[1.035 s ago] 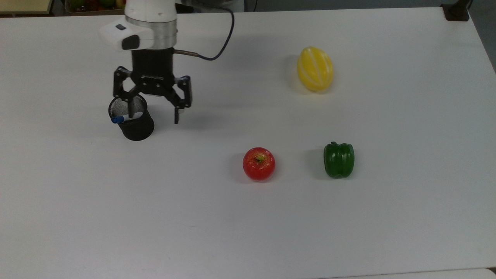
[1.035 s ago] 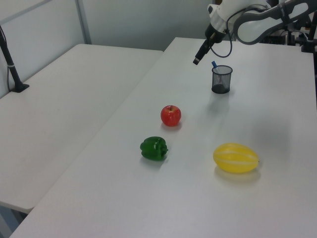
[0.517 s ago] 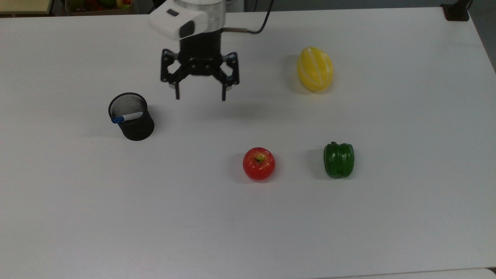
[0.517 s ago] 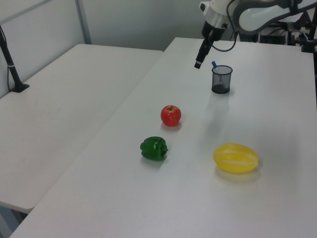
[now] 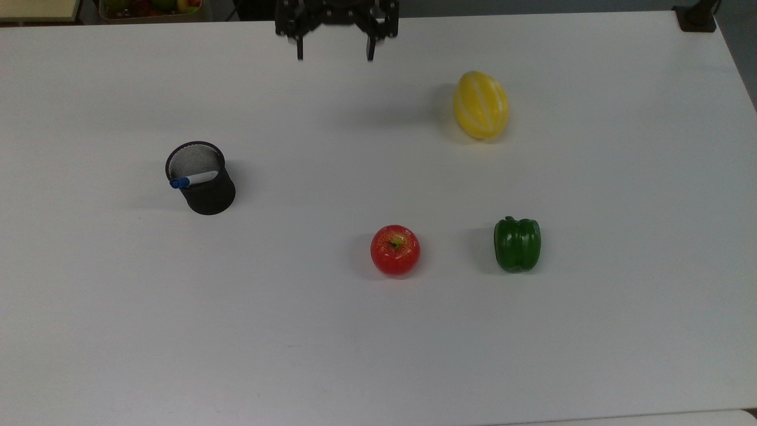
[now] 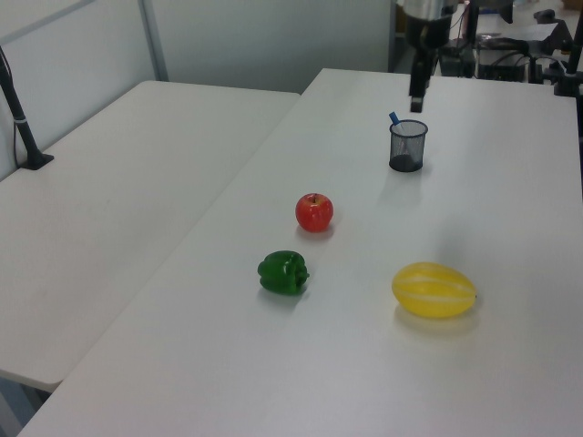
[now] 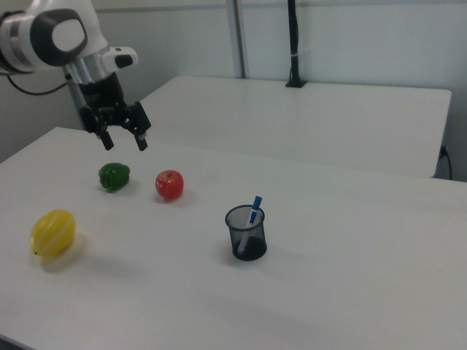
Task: Place marker
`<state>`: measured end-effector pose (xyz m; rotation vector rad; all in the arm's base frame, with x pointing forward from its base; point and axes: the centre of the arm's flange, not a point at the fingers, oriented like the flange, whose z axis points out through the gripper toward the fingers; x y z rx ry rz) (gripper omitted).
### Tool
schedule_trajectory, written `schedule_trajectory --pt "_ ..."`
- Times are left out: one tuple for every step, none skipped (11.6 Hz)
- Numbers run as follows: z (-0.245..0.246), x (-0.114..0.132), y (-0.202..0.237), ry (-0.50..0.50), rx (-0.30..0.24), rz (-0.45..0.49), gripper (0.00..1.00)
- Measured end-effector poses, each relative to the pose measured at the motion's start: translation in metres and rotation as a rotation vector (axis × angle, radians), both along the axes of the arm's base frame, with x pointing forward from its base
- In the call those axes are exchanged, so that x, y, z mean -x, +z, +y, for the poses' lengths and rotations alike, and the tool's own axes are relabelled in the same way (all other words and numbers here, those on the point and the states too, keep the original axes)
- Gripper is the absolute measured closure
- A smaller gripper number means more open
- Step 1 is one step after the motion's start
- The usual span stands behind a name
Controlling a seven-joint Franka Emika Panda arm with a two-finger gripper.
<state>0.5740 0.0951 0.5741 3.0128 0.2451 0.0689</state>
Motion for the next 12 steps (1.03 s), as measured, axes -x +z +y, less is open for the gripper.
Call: schedule_trajectory --pt "-0.007 0.011 0.013 -0.014 0.005 0.03 0.0" --pt "-0.015 0.022 0.023 -0.031 0.009 0.059 0.0" --pt "-0.024 0.029 0.03 -0.048 0.011 0.079 0.0" --pt "-0.032 0.032 0.032 -0.063 0.011 0.085 0.0" --pt "-0.041 0.032 0.034 -0.079 0.01 0.087 0.0" --pt "-0.052 0.031 0.033 -0.099 0.01 0.088 0.0" --pt "-0.056 0.031 0.032 -0.107 0.01 0.09 0.0" --pt "-0.056 0.03 0.03 -0.106 0.011 0.095 0.0" --pt "-0.054 0.028 0.027 -0.103 0.012 0.097 0.0" --pt "-0.051 0.026 0.026 -0.098 0.011 0.092 0.0" --pt "-0.051 0.024 0.025 -0.097 0.01 0.082 0.0" --pt "-0.051 0.021 0.023 -0.096 0.009 0.076 0.0"
